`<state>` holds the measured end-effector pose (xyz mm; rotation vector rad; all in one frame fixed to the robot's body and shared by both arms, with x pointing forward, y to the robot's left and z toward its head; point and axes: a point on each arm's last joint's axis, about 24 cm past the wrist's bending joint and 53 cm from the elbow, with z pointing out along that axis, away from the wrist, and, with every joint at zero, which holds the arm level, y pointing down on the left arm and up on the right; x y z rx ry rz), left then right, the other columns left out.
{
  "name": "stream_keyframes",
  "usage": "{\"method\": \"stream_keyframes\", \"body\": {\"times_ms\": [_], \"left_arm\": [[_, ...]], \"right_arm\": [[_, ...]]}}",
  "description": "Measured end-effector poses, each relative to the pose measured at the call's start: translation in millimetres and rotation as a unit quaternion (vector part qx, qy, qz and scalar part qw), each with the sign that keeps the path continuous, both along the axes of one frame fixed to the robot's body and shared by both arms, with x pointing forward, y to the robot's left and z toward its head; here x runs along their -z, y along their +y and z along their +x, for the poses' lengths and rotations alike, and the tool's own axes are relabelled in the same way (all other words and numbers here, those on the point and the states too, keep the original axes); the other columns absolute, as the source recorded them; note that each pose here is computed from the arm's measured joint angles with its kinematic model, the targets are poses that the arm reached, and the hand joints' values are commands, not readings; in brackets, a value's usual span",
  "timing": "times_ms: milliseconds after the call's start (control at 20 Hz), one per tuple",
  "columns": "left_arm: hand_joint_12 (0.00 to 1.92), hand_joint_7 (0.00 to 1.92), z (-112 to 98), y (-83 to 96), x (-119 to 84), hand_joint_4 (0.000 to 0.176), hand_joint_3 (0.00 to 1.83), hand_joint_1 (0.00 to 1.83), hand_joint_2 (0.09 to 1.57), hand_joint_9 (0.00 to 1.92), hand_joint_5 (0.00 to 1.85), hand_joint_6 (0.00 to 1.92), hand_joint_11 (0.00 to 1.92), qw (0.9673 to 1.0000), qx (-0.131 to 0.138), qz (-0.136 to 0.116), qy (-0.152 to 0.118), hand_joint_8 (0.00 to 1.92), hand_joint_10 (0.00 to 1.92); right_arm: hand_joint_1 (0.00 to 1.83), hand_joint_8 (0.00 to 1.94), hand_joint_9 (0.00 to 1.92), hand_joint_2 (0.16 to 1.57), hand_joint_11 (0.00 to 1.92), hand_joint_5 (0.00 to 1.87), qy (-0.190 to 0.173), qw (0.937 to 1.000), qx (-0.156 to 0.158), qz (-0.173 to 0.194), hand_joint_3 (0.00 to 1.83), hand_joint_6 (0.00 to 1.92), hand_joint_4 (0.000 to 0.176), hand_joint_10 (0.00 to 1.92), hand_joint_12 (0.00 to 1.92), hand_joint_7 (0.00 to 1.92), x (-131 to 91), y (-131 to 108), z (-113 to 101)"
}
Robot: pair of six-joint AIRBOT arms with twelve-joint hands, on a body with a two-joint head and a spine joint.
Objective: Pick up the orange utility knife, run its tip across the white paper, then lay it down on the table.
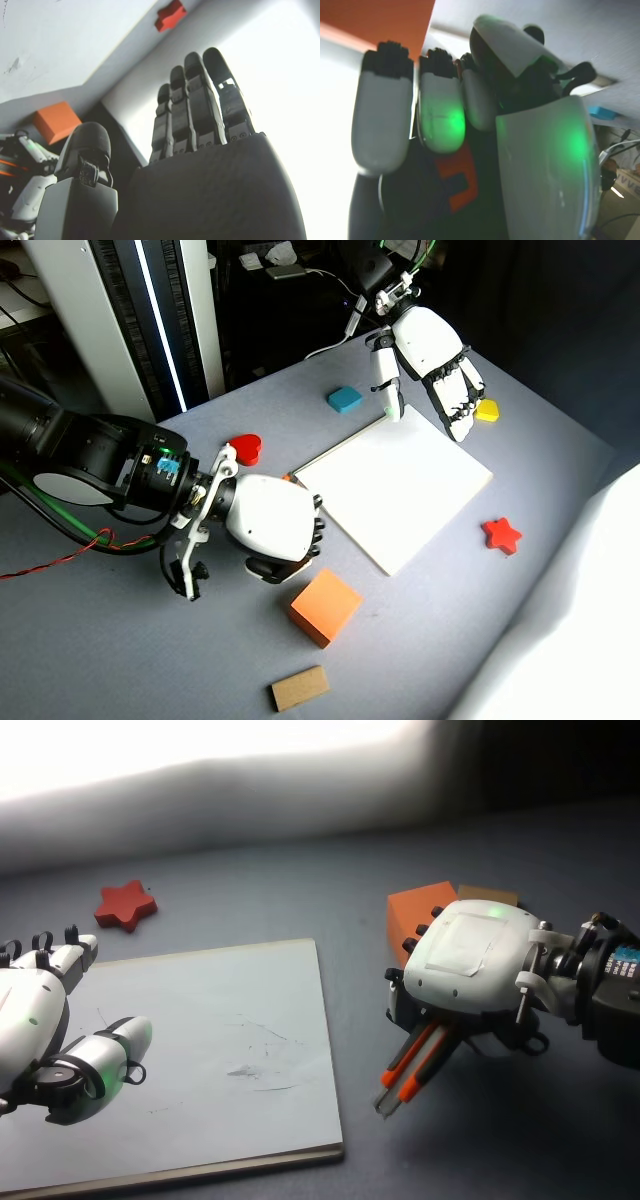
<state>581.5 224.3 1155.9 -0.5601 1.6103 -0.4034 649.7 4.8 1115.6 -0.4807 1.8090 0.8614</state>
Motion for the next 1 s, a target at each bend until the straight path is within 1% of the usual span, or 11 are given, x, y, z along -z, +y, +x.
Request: {"method": "stream_keyframes", "body": {"times_ms": [50,200,300,350,450,550,600,650,700,850,1000], "left_arm": [[1.12,0.3,0,0.2,0,0.0,0.0,0.08,1.39,0.36,0.19,0.0,0.0,1.0,0.0,0.0,0.001,0.0,0.01],[1.13,0.31,0,0.7,1,0.0,0.0,0.06,1.39,0.38,0.19,0.0,0.0,1.0,-0.001,0.001,0.002,0.01,0.01],[1.09,0.29,0,0.4,1,0.0,0.0,0.06,1.39,0.36,0.18,0.0,0.0,1.0,0.0,0.001,0.001,0.0,0.0],[1.07,0.29,0,0.5,1,0.0,0.0,0.07,1.39,0.36,0.18,0.0,0.0,1.0,0.0,0.001,0.001,0.0,0.0],[1.07,0.3,0,0.6,1,0.0,0.0,0.08,1.39,0.36,0.19,0.0,0.0,1.0,0.0,0.001,0.002,0.0,0.0],[1.08,0.31,0,0.6,1,0.0,0.0,0.11,1.38,0.38,0.2,0.0,0.0,1.0,0.0,0.001,0.002,0.0,0.01],[1.08,0.3,-1,0.8,2,0.0,0.0,0.1,1.38,0.37,0.19,0.0,0.0,1.0,0.0,0.002,0.002,0.0,0.0],[1.08,0.3,-1,0.9,2,0.0,0.0,0.1,1.38,0.37,0.19,0.0,0.0,1.0,0.0,0.002,0.003,0.0,0.0],[1.07,0.29,-1,0.8,2,0.0,0.0,0.08,1.39,0.36,0.18,0.0,0.0,1.0,0.0,0.002,0.003,0.0,0.0],[1.08,0.31,-1,1.0,2,0.0,0.0,0.1,1.38,0.37,0.2,0.01,0.0,1.0,-0.001,0.002,0.003,0.01,0.01],[1.09,0.33,-1,0.9,2,0.0,0.0,0.14,1.38,0.38,0.22,0.01,0.0,1.0,0.0,0.002,0.003,0.01,0.01]], "right_arm": [[1.13,1.94,1.04,0.82,1.03,0.65,-0.001,1.0,0.0,0.001,1.15,1.87,0.0,1.92,1.92,0.84,-1,0,0],[1.04,1.77,0.53,1.28,0.62,0.48,0.001,1.0,-0.002,-0.005,0.24,1.72,0.0,1.9,1.92,0.58,6,-1,-3],[1.02,1.73,0.33,1.39,0.46,0.52,0.003,1.0,-0.003,-0.006,0.03,1.75,0.01,1.83,1.92,0.47,8,-1,-4],[0.96,1.46,0.25,1.39,0.33,0.51,0.001,1.0,-0.005,-0.006,0.01,1.7,0.0,1.77,1.92,0.3,8,0,-6],[0.93,1.1,0.21,1.28,0.16,0.26,-0.001,0.9999,-0.009,-0.007,0.0,1.19,0.0,1.57,1.92,0.27,7,1,-10],[0.66,0.37,0.12,1.24,0.0,0.05,-0.005,0.9999,-0.013,-0.001,0.0,0.65,0.0,0.9,1.56,0.28,-1,0,-18],[0.61,0.21,0.08,1.19,0.0,0.03,-0.008,0.9999,-0.014,0.004,0.0,0.47,0.0,0.71,1.35,0.25,-8,-2,-22],[0.61,0.21,0.08,1.19,0.0,0.03,-0.01,0.9998,-0.015,0.007,0.0,0.47,0.0,0.71,1.35,0.25,-11,-3,-24],[0.57,0.07,0.04,1.12,0.0,0.02,-0.013,0.9997,-0.017,0.011,0.0,0.2,0.0,0.34,0.82,0.19,-17,-3,-29],[0.54,0.01,0.06,1.08,0.0,0.03,-0.021,0.9994,-0.017,0.02,0.0,0.03,0.0,0.15,0.44,0.15,-30,-7,-33],[0.39,0.01,0.11,1.11,0.0,0.08,-0.014,0.9988,-0.006,0.046,0.0,0.03,0.0,0.16,0.59,0.18,-52,-16,-38]]}}
